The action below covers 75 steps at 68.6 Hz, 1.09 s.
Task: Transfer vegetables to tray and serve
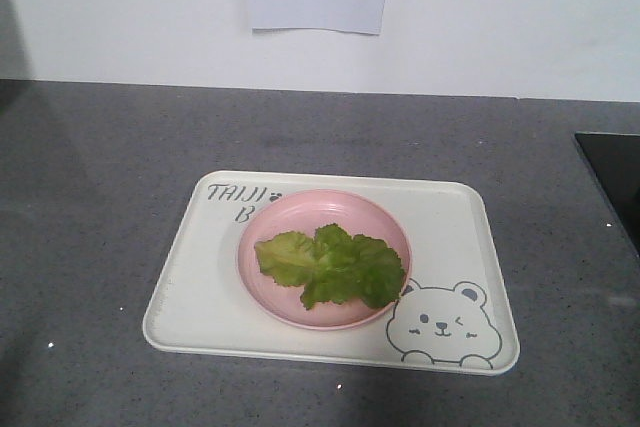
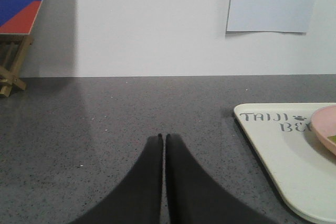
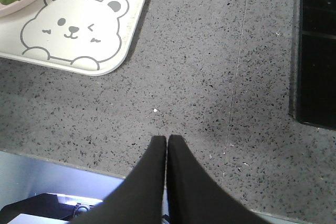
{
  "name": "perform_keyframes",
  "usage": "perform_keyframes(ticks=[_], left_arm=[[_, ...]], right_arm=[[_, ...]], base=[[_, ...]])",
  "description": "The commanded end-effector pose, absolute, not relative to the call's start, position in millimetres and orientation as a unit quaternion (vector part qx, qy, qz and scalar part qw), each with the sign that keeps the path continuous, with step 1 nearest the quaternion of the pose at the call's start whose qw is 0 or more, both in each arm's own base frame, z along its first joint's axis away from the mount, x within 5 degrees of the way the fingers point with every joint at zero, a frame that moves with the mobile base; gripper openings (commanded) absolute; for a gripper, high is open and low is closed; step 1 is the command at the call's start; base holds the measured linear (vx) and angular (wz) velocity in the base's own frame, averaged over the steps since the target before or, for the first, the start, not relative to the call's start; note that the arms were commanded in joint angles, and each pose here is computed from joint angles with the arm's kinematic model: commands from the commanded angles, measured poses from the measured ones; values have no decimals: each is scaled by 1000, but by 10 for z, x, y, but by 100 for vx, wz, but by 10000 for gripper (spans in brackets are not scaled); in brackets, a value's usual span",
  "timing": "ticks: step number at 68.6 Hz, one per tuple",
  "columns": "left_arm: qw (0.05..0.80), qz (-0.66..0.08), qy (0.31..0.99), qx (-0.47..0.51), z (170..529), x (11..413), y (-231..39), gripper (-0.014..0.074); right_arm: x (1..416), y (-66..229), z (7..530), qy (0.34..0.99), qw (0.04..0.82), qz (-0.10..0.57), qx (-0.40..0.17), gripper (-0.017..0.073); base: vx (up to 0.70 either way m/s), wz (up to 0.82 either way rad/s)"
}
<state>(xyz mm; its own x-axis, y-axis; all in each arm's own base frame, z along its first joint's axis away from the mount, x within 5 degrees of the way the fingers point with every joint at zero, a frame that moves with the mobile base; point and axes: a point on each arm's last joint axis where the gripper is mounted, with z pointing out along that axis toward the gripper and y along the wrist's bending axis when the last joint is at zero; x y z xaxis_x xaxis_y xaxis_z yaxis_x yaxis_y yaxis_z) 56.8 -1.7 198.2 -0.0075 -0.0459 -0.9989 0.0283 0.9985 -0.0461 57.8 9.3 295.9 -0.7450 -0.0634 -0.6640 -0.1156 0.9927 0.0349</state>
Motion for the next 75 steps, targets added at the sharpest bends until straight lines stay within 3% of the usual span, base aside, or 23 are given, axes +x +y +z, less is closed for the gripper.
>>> perform_keyframes(ticks=[1,18,45,56,75], left_arm=[[727,-31,686,-12,1975,563,-14,-7],[727,-31,686,-12,1975,563,-14,-7],[727,-31,686,-12,1975,563,-14,-7],[727,-31,686,-12,1975,563,-14,-7],[727,-31,686,-12,1974,563,-14,-8]], right_arm=[[631,60,3067,918,393,16,-47,-8],[663,4,3199,842,539,-15,-28,-8],[567,0,2479,691,723,-18,-17,-7],[558,-1,2198,662,749,-9,-7,-6],[564,-1,2036,674,739,-8,-6,-6]], base=[[0,0],[0,0],[0,0],[0,0],[0,0]])
